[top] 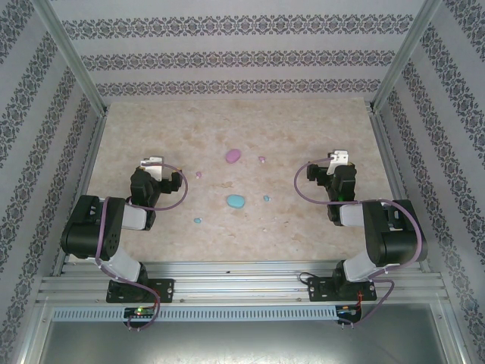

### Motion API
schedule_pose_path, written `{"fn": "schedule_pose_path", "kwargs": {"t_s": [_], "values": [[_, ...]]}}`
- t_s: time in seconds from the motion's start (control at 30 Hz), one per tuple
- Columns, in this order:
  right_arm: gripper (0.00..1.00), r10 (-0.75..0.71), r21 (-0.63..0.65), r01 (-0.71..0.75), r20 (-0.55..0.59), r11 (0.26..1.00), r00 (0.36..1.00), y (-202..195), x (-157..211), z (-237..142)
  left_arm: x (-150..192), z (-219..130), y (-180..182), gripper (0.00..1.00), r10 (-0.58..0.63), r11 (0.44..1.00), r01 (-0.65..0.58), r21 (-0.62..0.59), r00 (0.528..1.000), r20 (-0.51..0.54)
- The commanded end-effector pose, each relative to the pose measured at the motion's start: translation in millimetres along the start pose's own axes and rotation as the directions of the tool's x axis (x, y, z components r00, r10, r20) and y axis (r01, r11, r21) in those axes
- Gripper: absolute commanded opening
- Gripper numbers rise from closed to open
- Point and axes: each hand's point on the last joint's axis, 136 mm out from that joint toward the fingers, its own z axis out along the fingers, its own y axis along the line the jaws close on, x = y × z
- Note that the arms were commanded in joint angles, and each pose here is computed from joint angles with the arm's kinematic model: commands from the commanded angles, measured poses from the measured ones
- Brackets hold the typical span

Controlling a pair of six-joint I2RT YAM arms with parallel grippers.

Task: Insert wireless bluetooth earbuds into charging case

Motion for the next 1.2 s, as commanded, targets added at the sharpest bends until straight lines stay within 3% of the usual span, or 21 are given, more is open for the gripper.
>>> {"fn": "schedule_pose_path", "kwargs": {"t_s": [0.0, 0.3, 0.43, 0.57, 0.67, 0.83, 1.03, 1.17], "values": [[0.98, -0.006, -0.006, 0.006, 0.013, 1.0, 1.0, -1.4, -3.2, -4.2, -0.7, -0.2, 11.5, 1.0, -0.001, 0.999, 0.0, -0.049, 1.0, -0.019], [0.98, -0.009, -0.045, 0.009, 0.01, 0.999, 1.0, 4.7, -13.2, -8.4, -2.1, -1.1, 15.6, 1.0, -0.034, 0.999, 0.034, -0.039, 0.999, -0.007], [0.98, -0.002, -0.117, -0.011, -0.107, 0.993, 0.994, 17.7, -26.2, -14.1, -6.7, -13.3, 22.9, 1.0, -0.046, 0.995, 0.05, -0.084, 0.998, 0.043], [0.95, -0.046, -0.248, -0.008, -0.214, 0.969, 0.976, 53.4, -32.3, -29.6, -17.1, -18.9, 23.1, 1.0, -0.044, 0.995, 0.047, -0.086, 0.998, 0.035], [0.94, -0.209, -0.39, 0.093, -0.264, 0.916, 0.942, 106.1, -28.3, -51.7, -32.7, -27.0, 28.1, 1.0, -0.055, 0.992, 0.058, -0.113, 0.998, 0.024], [0.83, -0.394, -0.633, 0.035, -0.436, 0.773, 0.809, 194.4, -1.2, -94.0, -49.5, -42.7, 48.8, 1.0, -0.063, 0.971, 0.036, -0.234, 0.992, -0.106], [0.77, -0.604, -0.787, 0.046, -0.433, 0.615, 0.669, 266.3, 36.4, -138.6, -35.3, -59.0, 24.9, 1.0, -0.105, 0.991, 0.061, -0.122, 0.91, -0.401], [0.77, -0.629, -0.787, 0.037, -0.463, 0.616, 0.625, 279.6, 42.8, -138.0, -31.5, -62.7, 16.4, 1.0, -0.187, 0.982, 0.146, -0.122, 0.851, -0.491]]}}
